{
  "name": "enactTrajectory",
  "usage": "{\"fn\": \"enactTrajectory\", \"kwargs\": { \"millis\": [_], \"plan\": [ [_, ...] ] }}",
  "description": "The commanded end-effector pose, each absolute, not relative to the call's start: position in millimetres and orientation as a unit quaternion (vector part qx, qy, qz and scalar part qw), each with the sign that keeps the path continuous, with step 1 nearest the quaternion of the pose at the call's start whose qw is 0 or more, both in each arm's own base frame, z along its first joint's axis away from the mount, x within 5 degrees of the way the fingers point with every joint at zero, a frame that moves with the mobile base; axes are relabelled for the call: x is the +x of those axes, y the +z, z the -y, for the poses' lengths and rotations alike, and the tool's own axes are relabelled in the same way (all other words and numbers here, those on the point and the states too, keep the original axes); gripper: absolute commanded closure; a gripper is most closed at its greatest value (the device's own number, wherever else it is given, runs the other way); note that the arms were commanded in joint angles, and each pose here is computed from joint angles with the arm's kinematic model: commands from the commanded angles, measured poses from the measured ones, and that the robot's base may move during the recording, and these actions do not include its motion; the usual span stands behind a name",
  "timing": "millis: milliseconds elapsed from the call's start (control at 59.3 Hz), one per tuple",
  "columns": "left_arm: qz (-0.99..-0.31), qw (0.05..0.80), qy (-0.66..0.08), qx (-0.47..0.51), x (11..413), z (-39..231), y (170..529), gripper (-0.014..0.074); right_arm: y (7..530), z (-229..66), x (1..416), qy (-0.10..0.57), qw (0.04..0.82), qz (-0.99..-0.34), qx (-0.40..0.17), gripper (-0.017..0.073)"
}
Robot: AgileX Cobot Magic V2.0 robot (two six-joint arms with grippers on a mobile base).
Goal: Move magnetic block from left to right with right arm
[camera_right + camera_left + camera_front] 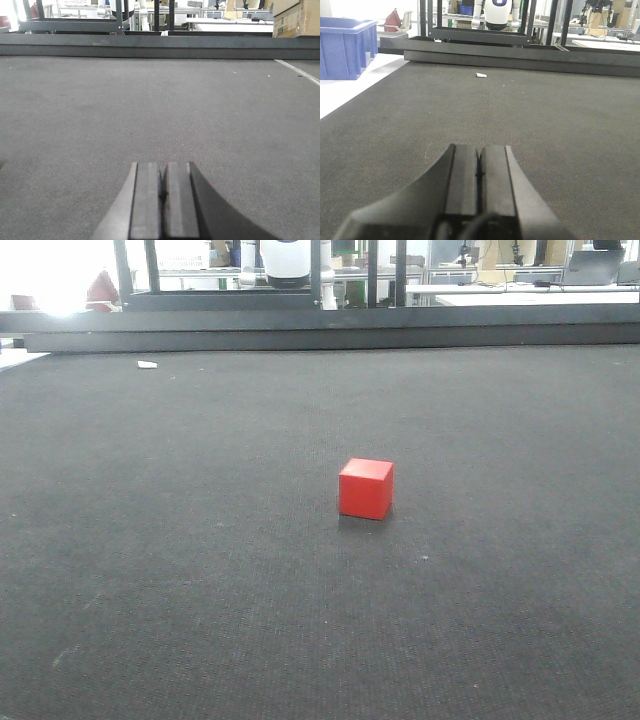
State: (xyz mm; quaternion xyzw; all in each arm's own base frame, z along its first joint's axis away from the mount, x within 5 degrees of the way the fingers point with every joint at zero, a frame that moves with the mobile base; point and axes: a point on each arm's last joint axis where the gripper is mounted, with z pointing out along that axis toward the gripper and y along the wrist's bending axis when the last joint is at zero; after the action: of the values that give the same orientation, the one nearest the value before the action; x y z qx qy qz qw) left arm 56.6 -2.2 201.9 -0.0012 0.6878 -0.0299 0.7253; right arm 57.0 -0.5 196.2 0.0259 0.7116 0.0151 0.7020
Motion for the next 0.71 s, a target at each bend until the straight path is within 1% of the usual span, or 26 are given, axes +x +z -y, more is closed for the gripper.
{"fn": "enactTrajectory", "kwargs": {
  "millis": [0,219,320,405,489,607,641,691],
  "plan": [
    [-0.653,0.757,-0.034,-0.002,55,2,208,0.071,209,2,55,0.008,0.749,-0.662,0.026,0.0504],
    [-0.653,0.757,-0.034,-0.002,55,2,208,0.071,225,2,52,0.007,0.779,-0.626,0.028,0.0504],
    [-0.653,0.757,-0.034,-0.002,55,2,208,0.071,255,2,44,0.009,0.802,-0.596,0.027,0.0504],
    [-0.653,0.757,-0.034,-0.002,55,2,208,0.071,280,2,39,0.01,0.812,-0.583,0.026,0.0504],
    [-0.653,0.757,-0.034,-0.002,55,2,208,0.071,302,1,41,0.011,0.811,-0.584,0.024,0.0501],
    [-0.653,0.757,-0.034,-0.002,55,2,208,0.071,324,1,58,0.012,0.79,-0.613,0.024,0.05],
    [-0.653,0.757,-0.034,-0.002,55,2,208,0.071,328,1,64,0.013,0.784,-0.62,0.024,0.0494],
    [-0.653,0.757,-0.034,-0.002,55,2,208,0.071,334,1,76,0.017,0.77,-0.637,0.021,0.0459]
  ]
}}
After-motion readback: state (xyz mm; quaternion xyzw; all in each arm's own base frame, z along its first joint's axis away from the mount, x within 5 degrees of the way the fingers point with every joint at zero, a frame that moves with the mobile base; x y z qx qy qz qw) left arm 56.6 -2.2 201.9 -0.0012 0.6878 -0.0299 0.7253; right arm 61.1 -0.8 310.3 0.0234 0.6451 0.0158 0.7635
